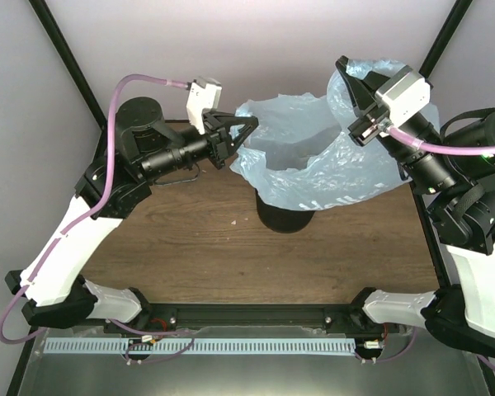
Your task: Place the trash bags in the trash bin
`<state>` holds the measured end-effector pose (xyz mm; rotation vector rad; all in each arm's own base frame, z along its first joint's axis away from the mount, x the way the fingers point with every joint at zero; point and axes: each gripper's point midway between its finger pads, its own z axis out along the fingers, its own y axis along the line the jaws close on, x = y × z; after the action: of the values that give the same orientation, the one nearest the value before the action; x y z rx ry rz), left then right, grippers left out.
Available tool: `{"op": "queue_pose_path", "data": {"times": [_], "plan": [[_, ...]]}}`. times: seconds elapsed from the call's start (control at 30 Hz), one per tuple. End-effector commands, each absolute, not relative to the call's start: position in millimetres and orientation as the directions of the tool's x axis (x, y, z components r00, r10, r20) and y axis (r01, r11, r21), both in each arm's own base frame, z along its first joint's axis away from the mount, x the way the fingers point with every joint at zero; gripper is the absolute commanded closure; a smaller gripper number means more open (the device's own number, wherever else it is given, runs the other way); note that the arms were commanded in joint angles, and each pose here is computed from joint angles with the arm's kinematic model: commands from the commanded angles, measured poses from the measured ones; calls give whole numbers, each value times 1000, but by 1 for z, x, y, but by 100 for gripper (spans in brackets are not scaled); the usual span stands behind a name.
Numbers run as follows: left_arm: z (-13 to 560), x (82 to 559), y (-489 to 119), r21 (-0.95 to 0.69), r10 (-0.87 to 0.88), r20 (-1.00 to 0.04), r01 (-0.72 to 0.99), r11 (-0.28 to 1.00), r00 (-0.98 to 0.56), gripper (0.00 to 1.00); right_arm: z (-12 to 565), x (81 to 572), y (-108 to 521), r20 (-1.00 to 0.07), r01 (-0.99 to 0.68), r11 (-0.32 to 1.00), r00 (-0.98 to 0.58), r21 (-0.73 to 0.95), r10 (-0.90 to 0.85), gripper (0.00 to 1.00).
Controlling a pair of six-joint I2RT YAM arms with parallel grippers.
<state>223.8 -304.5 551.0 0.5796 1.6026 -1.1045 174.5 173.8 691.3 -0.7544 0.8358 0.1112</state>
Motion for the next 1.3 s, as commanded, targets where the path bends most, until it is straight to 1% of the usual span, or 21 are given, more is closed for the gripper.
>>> {"op": "queue_pose_path", "data": {"times": [0.0,0.2,0.33,0.5,0.57,0.67,0.8,0.93,1.03,1.07,1.13,1.17,1.2,1.27], "plan": [[561,228,-293,-354,-206,-935,789,502,-289,96,688,171,176,-723,-411,728,670,-549,-166,98],[559,250,-285,-333,-221,-943,721,607,-250,96,681,188,186,-741,-411,738,647,-535,-177,98],[556,269,-285,-291,-194,-957,676,677,-217,96,675,204,195,-751,-404,746,633,-530,-191,98],[544,302,-273,-232,-153,-971,556,798,-184,96,678,214,205,-754,-411,752,634,-516,-170,98],[536,314,-267,-219,-137,-972,518,827,-191,96,680,218,210,-752,-411,752,637,-516,-168,97],[524,326,-259,-221,-129,-968,485,846,-216,96,668,231,224,-764,-430,736,619,-522,-180,96],[515,330,-252,-226,-126,-965,479,848,-232,96,643,246,241,-796,-479,711,574,-514,-189,95],[508,333,-242,-218,-116,-964,459,861,-240,96,632,252,252,-834,-540,693,525,-479,-167,95],[507,333,-237,-225,-121,-962,464,857,-243,96,628,254,256,-856,-572,681,491,-457,-162,92],[507,332,-238,-233,-125,-961,470,852,-248,96,626,254,257,-863,-581,677,479,-451,-164,83],[507,331,-241,-250,-133,-956,492,834,-261,96,621,254,256,-873,-593,673,458,-442,-169,56],[507,329,-244,-259,-135,-954,507,822,-268,96,618,254,256,-879,-602,669,444,-437,-174,40],[506,329,-246,-266,-137,-951,513,816,-276,96,615,253,254,-884,-607,668,431,-431,-179,28],[504,330,-248,-277,-140,-947,515,811,-289,96,610,252,250,-897,-618,666,400,-417,-191,16]]}}
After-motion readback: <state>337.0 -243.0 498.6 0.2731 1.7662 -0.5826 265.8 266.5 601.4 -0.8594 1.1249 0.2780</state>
